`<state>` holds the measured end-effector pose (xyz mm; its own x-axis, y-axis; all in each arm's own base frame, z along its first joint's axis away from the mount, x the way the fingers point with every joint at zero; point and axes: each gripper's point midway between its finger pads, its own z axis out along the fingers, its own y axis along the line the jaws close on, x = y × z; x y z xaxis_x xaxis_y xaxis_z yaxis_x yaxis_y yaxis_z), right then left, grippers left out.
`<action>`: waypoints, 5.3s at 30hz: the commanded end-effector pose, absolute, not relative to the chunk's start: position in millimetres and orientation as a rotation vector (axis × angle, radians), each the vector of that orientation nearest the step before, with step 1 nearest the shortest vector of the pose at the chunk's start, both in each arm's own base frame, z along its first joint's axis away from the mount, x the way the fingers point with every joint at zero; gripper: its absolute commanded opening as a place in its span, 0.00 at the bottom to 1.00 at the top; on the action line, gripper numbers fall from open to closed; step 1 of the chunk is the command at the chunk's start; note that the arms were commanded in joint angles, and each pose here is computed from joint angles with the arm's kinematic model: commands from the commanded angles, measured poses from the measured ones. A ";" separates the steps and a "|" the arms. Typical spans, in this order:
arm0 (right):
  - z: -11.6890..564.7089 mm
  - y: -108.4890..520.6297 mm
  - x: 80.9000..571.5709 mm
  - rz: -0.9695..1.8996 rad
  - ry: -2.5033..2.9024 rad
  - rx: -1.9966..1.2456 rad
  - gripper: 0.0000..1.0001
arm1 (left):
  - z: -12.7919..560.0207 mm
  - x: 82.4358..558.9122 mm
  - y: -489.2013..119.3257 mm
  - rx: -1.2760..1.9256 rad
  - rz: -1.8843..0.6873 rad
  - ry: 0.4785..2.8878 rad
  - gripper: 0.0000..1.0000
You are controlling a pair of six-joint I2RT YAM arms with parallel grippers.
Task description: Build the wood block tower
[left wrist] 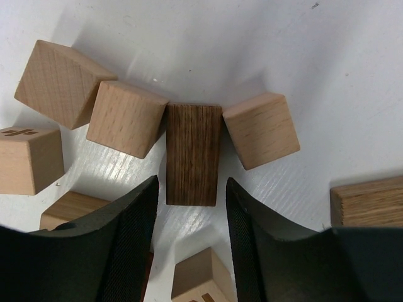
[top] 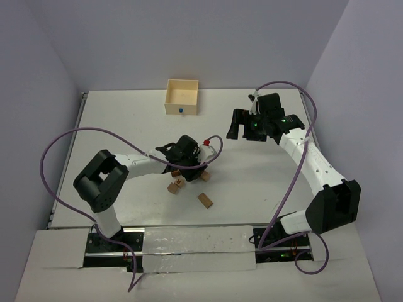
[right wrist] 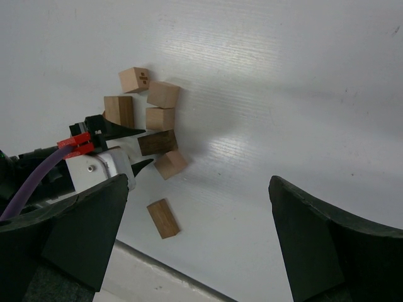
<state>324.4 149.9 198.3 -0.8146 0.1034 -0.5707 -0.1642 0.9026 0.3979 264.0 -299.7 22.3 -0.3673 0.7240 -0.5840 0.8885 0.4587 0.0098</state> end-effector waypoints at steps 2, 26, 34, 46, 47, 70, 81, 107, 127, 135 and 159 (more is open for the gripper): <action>211.1 153.3 329.0 0.610 2.404 -0.057 1.00 | 31.6 278.1 -310.4 1.329 -0.415 2.124 0.51; 242.0 159.3 323.5 0.652 2.256 -0.225 1.00 | 122.0 210.7 -335.0 1.291 -0.758 2.037 0.06; 275.5 158.8 329.6 0.607 2.124 -0.361 0.97 | 210.4 246.2 -308.0 0.853 -1.144 2.047 0.00; 304.2 184.5 308.1 0.662 1.822 -0.738 0.94 | 318.2 194.0 -269.5 0.520 -2.084 1.571 0.00; 304.8 189.8 305.2 0.689 1.795 -0.785 0.95 | 320.7 193.3 -266.8 0.432 -2.163 1.577 0.00; 463.9 292.4 210.5 0.994 1.074 -0.879 0.99 | 440.9 180.0 -197.5 0.247 -2.350 1.100 0.00; 460.3 314.6 191.6 0.966 0.905 -1.015 1.00 | 469.3 133.2 -188.6 0.397 -2.367 1.041 0.00; 450.3 344.7 222.0 0.819 0.783 -1.040 1.00 | 466.4 115.6 -199.2 0.451 -2.447 1.075 0.00; 462.1 354.3 216.0 0.859 0.772 -1.028 0.96 | 459.8 120.2 -203.3 0.431 -2.462 1.104 0.00; 457.0 353.8 220.0 0.831 0.786 -1.032 0.81 | 461.3 119.8 -203.5 0.440 -2.460 1.098 0.00; 446.4 353.8 226.0 0.776 0.829 -1.069 0.48 | 450.7 123.9 -208.5 0.411 -2.467 1.164 0.35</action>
<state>227.0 357.3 424.1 0.4317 0.1289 -0.8928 -0.8834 0.2604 -0.3896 208.5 -237.2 411.8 -0.9278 -0.3201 -0.1918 0.3116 -0.3817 -0.8702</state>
